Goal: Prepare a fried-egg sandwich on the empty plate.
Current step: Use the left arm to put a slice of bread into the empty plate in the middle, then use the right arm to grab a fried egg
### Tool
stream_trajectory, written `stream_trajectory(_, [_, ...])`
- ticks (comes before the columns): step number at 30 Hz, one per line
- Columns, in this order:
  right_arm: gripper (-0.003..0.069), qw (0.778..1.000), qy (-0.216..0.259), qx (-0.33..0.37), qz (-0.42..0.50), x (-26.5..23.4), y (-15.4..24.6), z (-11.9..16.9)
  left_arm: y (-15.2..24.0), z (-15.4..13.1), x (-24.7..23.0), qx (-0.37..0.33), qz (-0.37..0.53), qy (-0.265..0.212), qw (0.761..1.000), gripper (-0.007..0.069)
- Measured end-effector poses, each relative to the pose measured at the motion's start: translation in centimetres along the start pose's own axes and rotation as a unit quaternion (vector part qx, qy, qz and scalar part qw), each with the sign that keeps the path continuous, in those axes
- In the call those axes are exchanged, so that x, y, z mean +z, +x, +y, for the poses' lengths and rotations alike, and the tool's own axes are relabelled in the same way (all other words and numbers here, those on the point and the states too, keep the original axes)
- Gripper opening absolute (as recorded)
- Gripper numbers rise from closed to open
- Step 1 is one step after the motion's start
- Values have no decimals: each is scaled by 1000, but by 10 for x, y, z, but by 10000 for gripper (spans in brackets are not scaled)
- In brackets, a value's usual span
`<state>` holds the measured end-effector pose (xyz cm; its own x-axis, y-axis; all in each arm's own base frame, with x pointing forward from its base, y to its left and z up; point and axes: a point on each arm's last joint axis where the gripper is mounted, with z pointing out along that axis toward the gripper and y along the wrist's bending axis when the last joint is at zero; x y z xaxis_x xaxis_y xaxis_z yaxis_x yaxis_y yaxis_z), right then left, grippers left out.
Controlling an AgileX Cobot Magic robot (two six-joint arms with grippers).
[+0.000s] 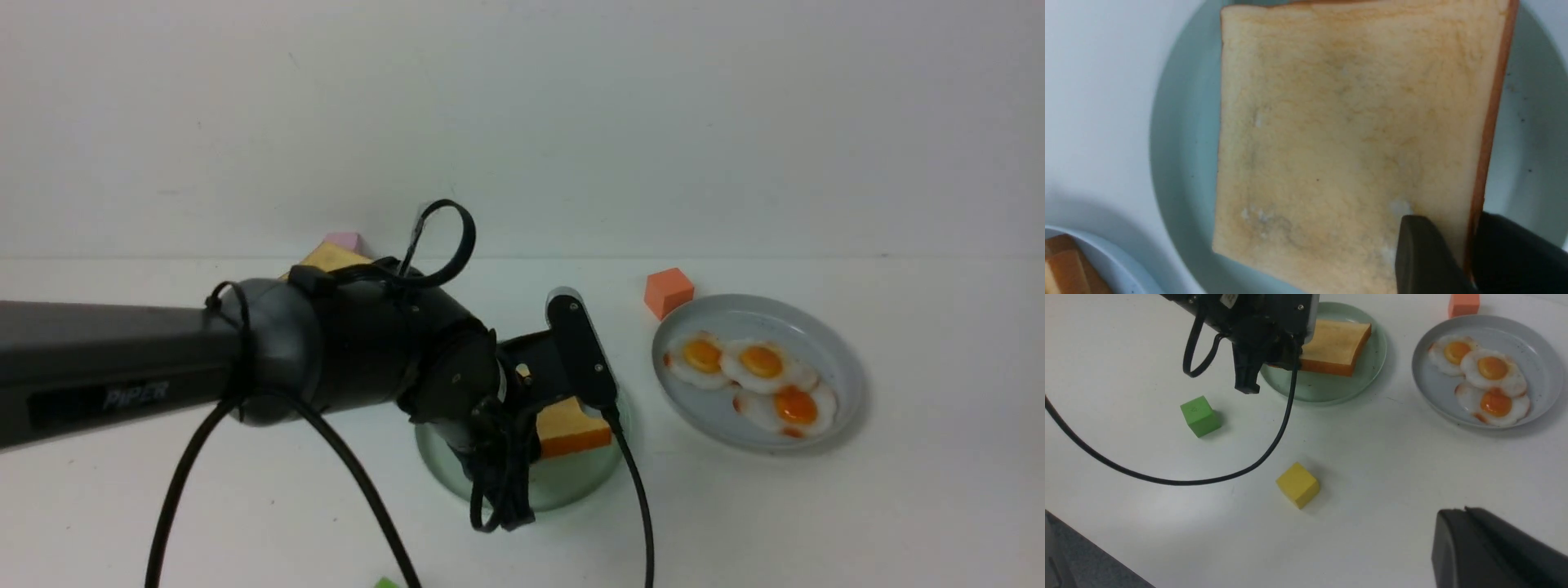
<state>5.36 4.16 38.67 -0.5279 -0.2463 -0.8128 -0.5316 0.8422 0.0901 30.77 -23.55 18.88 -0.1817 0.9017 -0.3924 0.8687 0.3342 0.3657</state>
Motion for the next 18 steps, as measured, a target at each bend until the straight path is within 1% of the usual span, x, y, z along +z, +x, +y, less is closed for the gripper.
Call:
stream_trajectory(1, [41,1000,-1,0,0,0,0,0,0,0,0,6,2,-2,1000,267])
stream_trajectory(2, [41,1000,-1,1,0,0,0,0,0,0,0,6,2,-2,1000,272])
stream_trajectory(3, [43,1000,-2,1,0,0,0,0,0,1,0,2,2,-3,1000,318])
stream_trajectory(4, [45,1000,-2,1,1,0,0,0,1,1,0,-4,3,-3,1000,344])
stream_trajectory(6, [46,1000,-3,1,3,0,1,1,1,0,0,-23,6,-2,1000,382])
stream_trajectory(8, [46,1000,-3,4,5,1,0,0,1,1,-5,-59,7,-3,998,393])
stream_trajectory(9, [46,1000,-3,9,8,2,0,0,0,2,-11,-84,6,-5,996,386])
stream_trajectory(12, [48,999,-2,16,29,13,-4,-4,-5,10,-49,-168,-26,-23,985,312])
stream_trajectory(14, [49,998,-2,23,51,27,-10,-9,-9,17,-89,-227,-67,-39,971,217])
stream_trajectory(16, [49,997,6,24,73,53,-20,-18,-8,20,-140,-283,-113,-51,951,79])
stream_trajectory(17, [49,996,10,23,80,63,-24,-22,-6,21,-166,-303,-136,-56,942,34])
stream_trajectory(18, [49,996,15,23,83,75,-28,-27,-3,19,-180,-312,-144,-56,937,8])
